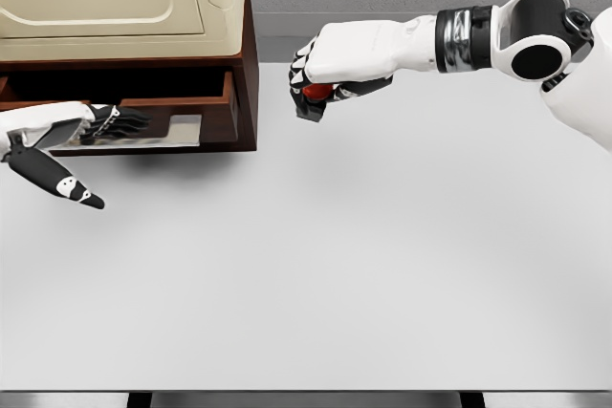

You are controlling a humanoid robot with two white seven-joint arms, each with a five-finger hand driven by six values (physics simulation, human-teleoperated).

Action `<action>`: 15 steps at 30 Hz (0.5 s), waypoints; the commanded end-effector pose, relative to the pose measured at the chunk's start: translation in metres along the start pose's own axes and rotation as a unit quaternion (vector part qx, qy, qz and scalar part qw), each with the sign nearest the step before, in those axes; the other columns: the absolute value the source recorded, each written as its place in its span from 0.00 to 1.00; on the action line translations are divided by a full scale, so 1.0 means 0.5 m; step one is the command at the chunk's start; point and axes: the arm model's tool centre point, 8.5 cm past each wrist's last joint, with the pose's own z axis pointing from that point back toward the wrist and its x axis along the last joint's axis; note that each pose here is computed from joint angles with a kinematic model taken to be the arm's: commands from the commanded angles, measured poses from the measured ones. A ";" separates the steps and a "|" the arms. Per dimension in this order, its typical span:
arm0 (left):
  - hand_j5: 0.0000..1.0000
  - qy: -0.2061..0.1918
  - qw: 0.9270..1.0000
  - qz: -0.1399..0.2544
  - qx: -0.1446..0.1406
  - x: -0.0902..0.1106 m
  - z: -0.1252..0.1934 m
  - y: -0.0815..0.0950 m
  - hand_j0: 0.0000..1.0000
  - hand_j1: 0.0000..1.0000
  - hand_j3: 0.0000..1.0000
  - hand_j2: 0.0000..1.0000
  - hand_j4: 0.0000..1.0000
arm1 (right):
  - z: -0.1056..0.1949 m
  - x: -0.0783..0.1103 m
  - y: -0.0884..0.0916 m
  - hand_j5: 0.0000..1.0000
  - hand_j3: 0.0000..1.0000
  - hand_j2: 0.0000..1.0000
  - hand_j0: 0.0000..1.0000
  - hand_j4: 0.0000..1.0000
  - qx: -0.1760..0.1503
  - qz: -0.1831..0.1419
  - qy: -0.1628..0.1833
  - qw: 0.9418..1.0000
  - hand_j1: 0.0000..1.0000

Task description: Open the cabinet drawer with left arm, and place a switch into the drawer with right arm

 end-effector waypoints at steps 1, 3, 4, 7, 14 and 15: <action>1.00 0.051 0.998 -0.047 0.005 -0.028 0.006 0.004 1.00 1.00 1.00 1.00 1.00 | 0.000 0.001 -0.001 0.43 0.43 0.43 0.43 0.43 -0.002 -0.002 -0.001 1.000 0.43; 1.00 0.055 0.997 -0.046 0.004 -0.032 0.009 0.002 1.00 1.00 1.00 1.00 1.00 | 0.000 0.002 -0.002 0.43 0.43 0.43 0.43 0.43 -0.002 -0.002 -0.001 1.000 0.43; 1.00 0.055 0.997 -0.046 0.004 -0.032 0.010 0.003 1.00 1.00 1.00 1.00 1.00 | 0.000 0.002 -0.002 0.43 0.43 0.43 0.43 0.43 -0.002 -0.002 -0.001 1.000 0.43; 1.00 0.055 0.998 -0.044 0.003 -0.033 0.010 0.002 1.00 1.00 1.00 1.00 1.00 | 0.001 0.004 -0.009 0.43 0.43 0.43 0.43 0.43 -0.003 0.003 -0.002 1.000 0.43; 1.00 0.056 0.998 -0.041 0.000 -0.038 0.009 -0.004 1.00 1.00 1.00 1.00 1.00 | 0.002 0.014 -0.024 0.43 0.43 0.43 0.43 0.43 -0.006 0.015 -0.008 1.000 0.43; 1.00 0.056 0.998 -0.039 0.000 -0.039 0.009 -0.004 1.00 1.00 1.00 1.00 1.00 | 0.002 0.016 -0.025 0.43 0.43 0.43 0.43 0.43 -0.007 0.017 -0.009 1.000 0.43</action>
